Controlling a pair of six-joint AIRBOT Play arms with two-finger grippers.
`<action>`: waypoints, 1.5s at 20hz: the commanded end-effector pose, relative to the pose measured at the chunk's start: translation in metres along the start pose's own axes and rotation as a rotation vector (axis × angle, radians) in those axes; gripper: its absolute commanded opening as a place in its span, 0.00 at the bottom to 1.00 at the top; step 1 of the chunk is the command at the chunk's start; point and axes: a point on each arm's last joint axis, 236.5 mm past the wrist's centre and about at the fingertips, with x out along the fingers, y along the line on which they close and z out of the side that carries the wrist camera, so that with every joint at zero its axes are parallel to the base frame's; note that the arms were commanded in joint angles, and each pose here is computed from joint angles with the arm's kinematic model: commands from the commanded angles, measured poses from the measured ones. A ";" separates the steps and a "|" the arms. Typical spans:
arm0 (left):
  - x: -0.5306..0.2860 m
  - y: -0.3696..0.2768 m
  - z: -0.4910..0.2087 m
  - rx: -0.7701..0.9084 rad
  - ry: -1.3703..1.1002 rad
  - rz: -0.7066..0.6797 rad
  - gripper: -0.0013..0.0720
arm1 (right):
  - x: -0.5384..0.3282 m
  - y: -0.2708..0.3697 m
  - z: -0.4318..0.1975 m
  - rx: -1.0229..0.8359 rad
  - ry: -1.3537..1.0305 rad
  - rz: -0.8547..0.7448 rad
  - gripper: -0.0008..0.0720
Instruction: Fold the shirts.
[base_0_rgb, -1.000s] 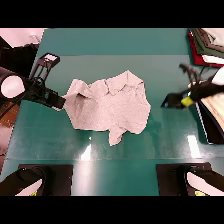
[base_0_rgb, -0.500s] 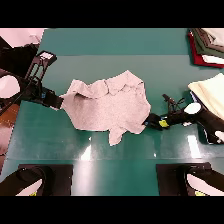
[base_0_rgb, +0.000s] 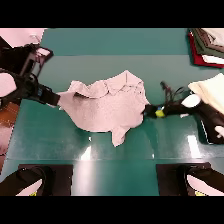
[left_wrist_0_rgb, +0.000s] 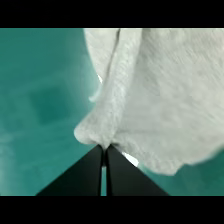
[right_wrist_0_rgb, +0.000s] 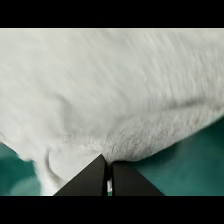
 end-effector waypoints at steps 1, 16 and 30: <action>-0.051 0.033 0.044 -0.027 -0.169 0.095 0.05 | -0.102 0.066 0.083 -0.141 -0.326 0.084 0.03; -0.367 0.020 0.072 -0.124 -0.938 -0.262 0.05 | -0.517 0.192 0.048 -0.522 -1.232 -0.389 0.03; -0.020 0.002 0.062 0.039 -0.144 -0.006 0.05 | -0.296 0.010 0.112 -0.008 -0.266 -0.184 0.03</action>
